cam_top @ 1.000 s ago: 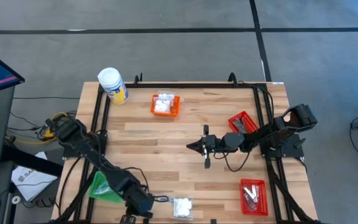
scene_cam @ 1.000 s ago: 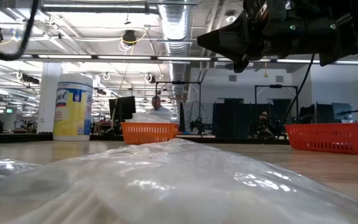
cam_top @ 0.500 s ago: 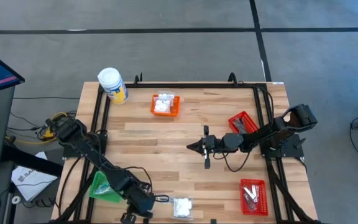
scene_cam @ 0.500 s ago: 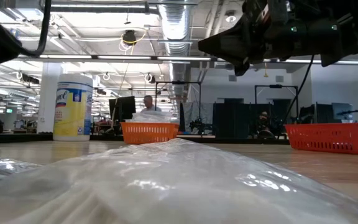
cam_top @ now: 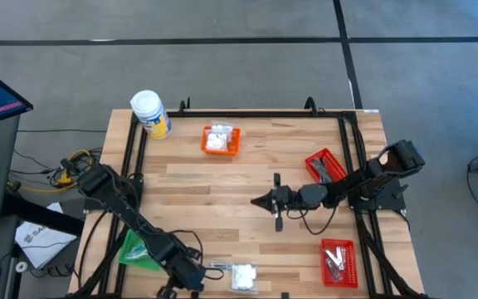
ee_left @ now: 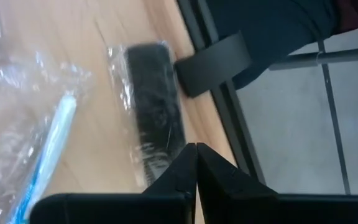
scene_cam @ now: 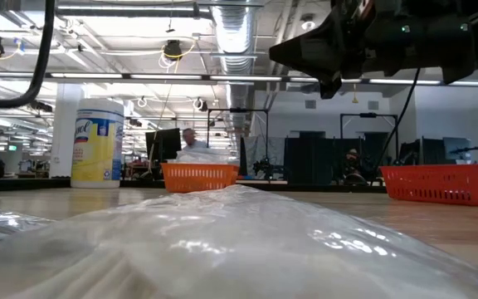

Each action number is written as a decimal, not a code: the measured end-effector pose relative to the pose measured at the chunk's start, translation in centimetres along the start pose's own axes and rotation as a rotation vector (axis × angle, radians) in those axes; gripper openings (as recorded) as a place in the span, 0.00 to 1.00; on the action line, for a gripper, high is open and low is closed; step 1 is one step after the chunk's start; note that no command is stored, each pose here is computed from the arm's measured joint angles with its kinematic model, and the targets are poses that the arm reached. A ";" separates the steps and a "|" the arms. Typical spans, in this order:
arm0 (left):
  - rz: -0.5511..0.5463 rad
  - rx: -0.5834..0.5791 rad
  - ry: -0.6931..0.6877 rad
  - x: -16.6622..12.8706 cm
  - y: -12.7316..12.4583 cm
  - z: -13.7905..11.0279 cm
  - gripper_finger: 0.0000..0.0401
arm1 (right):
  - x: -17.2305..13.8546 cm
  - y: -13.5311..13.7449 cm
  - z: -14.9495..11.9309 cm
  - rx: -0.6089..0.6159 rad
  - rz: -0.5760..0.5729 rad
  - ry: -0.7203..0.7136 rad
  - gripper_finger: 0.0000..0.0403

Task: Pick & Place Travel size toiletries
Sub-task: Put the light blue toothbrush into the green basket

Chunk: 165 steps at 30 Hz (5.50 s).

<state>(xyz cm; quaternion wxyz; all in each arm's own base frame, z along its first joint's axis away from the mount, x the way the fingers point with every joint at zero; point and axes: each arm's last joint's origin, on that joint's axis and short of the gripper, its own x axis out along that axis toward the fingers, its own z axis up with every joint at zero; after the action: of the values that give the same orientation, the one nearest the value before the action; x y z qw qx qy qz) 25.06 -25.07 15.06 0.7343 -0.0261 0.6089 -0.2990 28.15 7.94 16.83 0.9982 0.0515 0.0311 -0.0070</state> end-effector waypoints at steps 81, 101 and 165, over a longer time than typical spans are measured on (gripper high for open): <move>0.468 0.107 -0.115 -8.4 8.7 0.4 0.02 | 0.2 -0.6 -0.3 -0.013 -0.025 0.036 0.00; 0.261 -0.949 -0.230 -10.8 12.0 -0.3 0.35 | 0.2 -0.6 -0.3 -0.012 -0.025 0.036 0.00; 0.175 -1.109 -0.330 -9.2 20.7 -4.3 0.50 | 0.2 -0.8 -0.4 -0.041 -0.030 0.043 0.00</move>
<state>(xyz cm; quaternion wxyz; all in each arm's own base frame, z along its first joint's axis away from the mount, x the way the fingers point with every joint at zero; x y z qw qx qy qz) 28.83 -2.35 13.73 0.7182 -0.4021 0.5519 0.1342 28.31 7.20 16.39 0.9979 0.0306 0.0532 -0.0203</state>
